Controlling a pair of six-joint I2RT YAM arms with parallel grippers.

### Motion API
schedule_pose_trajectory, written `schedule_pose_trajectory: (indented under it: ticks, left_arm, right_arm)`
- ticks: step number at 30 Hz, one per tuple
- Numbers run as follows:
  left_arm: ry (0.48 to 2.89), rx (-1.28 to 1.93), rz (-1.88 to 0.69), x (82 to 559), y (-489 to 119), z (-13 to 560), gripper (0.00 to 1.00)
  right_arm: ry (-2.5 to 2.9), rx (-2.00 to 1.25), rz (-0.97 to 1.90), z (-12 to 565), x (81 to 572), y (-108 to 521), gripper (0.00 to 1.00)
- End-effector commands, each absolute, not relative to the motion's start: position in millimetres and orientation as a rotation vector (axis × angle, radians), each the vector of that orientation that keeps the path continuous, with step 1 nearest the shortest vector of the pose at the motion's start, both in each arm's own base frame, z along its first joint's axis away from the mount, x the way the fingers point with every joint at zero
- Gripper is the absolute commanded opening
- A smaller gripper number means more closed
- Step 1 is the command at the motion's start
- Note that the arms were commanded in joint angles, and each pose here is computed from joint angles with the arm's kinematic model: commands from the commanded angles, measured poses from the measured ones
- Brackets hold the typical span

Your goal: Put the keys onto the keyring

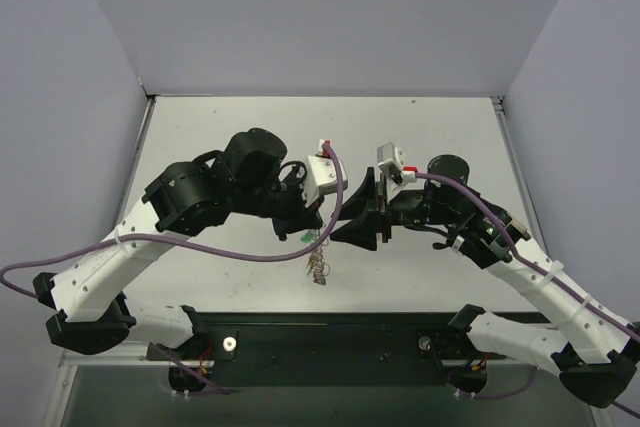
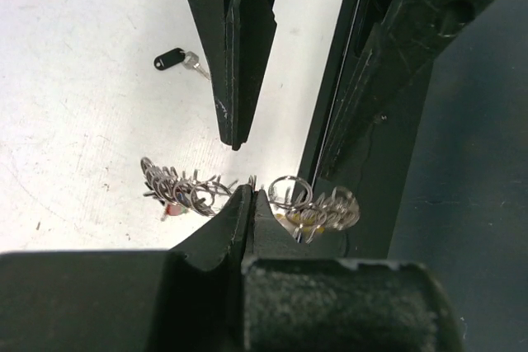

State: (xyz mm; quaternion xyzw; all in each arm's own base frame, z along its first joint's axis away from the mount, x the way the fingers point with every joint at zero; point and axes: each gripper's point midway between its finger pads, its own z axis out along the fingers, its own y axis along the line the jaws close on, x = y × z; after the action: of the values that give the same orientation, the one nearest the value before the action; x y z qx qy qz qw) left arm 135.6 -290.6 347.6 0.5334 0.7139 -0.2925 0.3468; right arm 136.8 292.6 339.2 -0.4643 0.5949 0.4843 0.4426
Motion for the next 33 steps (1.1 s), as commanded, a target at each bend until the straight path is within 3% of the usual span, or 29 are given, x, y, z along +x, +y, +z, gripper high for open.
schedule_pose_trajectory:
  ticks: [1,16,19,22,29,30,33]
  left_arm:
    - [1.682,1.363,-0.846,126.6,-294.3,387.8,0.00]
    - [1.601,1.412,-0.975,106.1,-305.8,393.8,0.00]
    - [1.592,1.403,-0.978,106.2,-306.3,395.2,0.00]
    - [1.560,1.374,-0.987,106.1,-306.5,402.6,0.00]
    - [1.466,1.245,-1.002,109.3,-301.7,426.5,0.00]
    - [1.427,1.217,-1.005,109.0,-299.0,436.3,0.01]
    - [1.384,1.156,-1.009,109.5,-293.7,448.1,0.27]
  right_arm:
    - [1.371,-1.186,1.211,361.0,132.3,294.7,0.42]
    - [1.346,-1.166,1.274,359.9,134.3,304.7,0.35]
    - [1.350,-1.174,1.289,358.4,133.3,306.3,0.22]
    - [1.365,-1.173,1.306,358.5,133.8,308.5,0.00]
    - [1.351,-1.169,1.299,359.0,132.0,305.6,0.00]
    - [1.352,-1.163,1.300,359.0,131.5,304.8,0.00]
    - [1.330,-1.142,1.294,364.7,130.2,301.6,0.00]
